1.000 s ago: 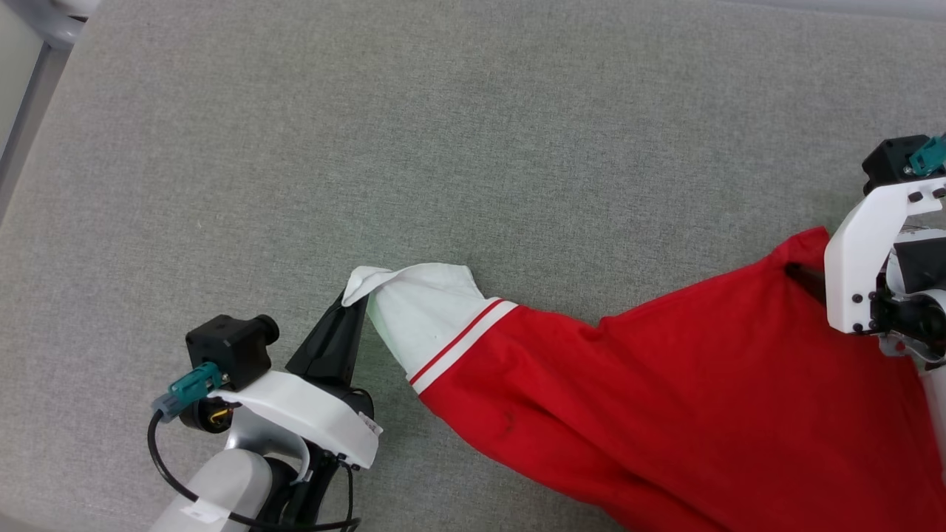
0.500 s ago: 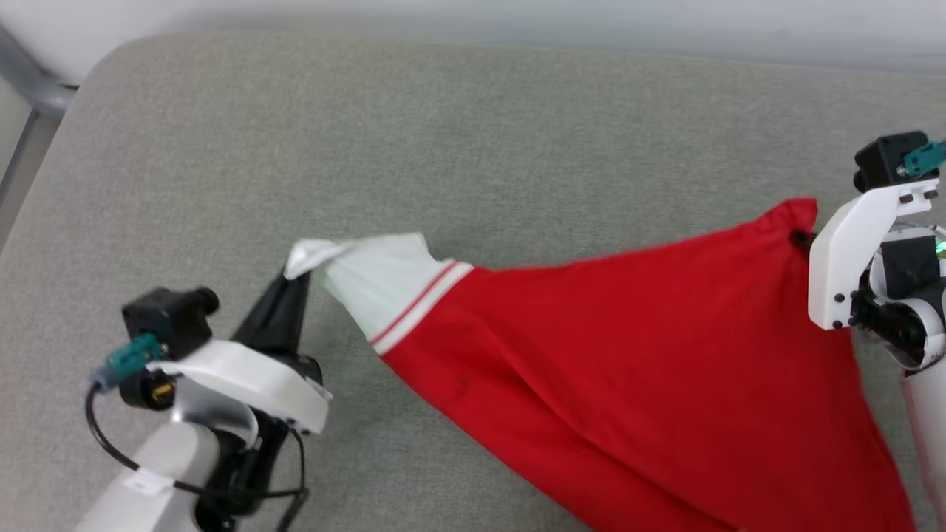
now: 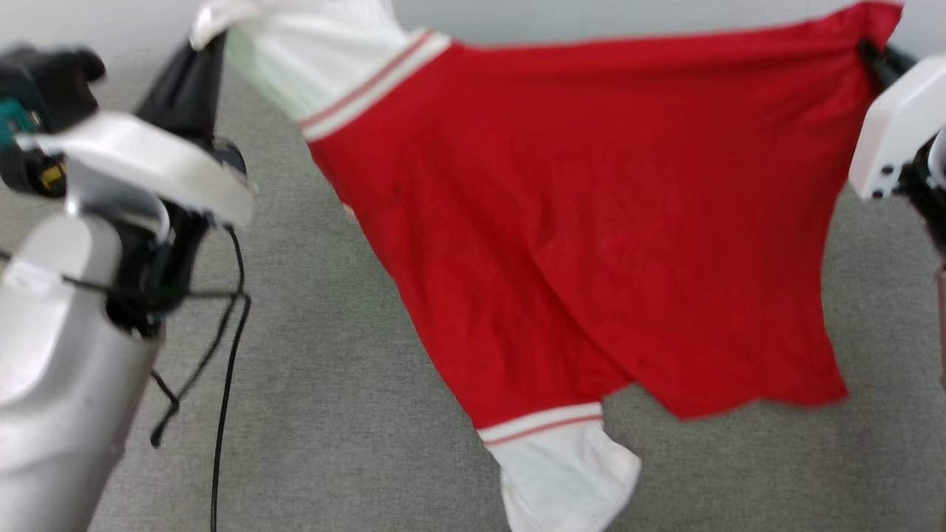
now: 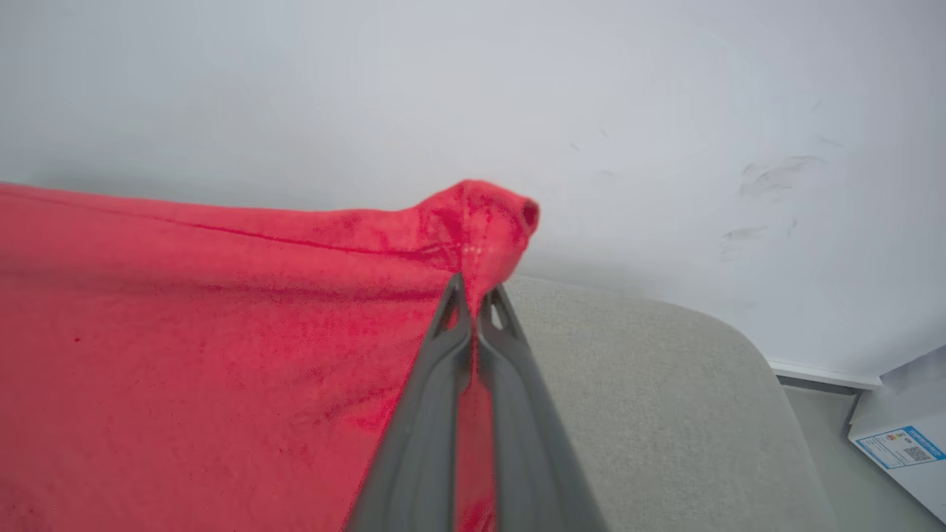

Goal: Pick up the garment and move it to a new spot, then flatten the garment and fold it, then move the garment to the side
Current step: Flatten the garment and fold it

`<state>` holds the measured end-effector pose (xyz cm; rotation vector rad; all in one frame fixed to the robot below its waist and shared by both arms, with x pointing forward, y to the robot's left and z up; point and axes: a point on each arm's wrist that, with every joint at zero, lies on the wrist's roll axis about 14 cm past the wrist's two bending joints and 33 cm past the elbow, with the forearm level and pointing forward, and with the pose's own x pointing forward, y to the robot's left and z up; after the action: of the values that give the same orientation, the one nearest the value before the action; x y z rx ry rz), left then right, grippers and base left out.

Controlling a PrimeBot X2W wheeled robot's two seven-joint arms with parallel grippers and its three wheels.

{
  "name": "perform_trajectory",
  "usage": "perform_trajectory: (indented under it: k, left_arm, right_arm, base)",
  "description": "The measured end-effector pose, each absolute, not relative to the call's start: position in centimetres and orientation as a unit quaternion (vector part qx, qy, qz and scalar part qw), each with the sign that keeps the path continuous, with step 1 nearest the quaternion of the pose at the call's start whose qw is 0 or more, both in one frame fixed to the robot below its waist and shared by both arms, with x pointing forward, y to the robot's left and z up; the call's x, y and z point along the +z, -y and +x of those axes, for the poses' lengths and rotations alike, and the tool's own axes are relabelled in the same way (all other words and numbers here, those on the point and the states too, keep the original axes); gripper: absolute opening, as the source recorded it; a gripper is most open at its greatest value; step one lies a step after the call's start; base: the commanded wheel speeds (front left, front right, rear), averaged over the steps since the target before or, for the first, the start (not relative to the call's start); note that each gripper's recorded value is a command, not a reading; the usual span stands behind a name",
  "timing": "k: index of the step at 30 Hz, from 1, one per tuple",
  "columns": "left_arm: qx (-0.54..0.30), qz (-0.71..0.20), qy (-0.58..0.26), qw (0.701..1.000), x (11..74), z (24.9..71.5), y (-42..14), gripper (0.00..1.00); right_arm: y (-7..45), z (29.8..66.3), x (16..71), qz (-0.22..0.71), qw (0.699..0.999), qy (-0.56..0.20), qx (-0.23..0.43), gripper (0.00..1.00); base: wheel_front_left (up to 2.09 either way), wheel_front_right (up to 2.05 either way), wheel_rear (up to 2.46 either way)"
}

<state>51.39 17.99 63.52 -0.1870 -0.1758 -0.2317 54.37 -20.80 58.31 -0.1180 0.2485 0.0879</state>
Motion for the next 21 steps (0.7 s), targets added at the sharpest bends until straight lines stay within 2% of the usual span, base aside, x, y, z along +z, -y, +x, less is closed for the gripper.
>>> perform_trajectory:
  k: [14,21]
  left_arm:
    - [-0.103,-0.055,0.210,0.971,73.6,61.7,-19.2,0.00]
    - [-0.083,-0.064,0.212,0.972,72.7,65.7,-21.0,0.00]
  right_arm:
    - [22.6,62.0,70.0,-0.097,0.994,0.058,-0.010,0.00]
    - [22.4,65.6,70.7,-0.096,0.991,0.088,-0.016,0.00]
  base:
    - [0.00,0.00,0.00]
    - [0.00,0.00,0.00]
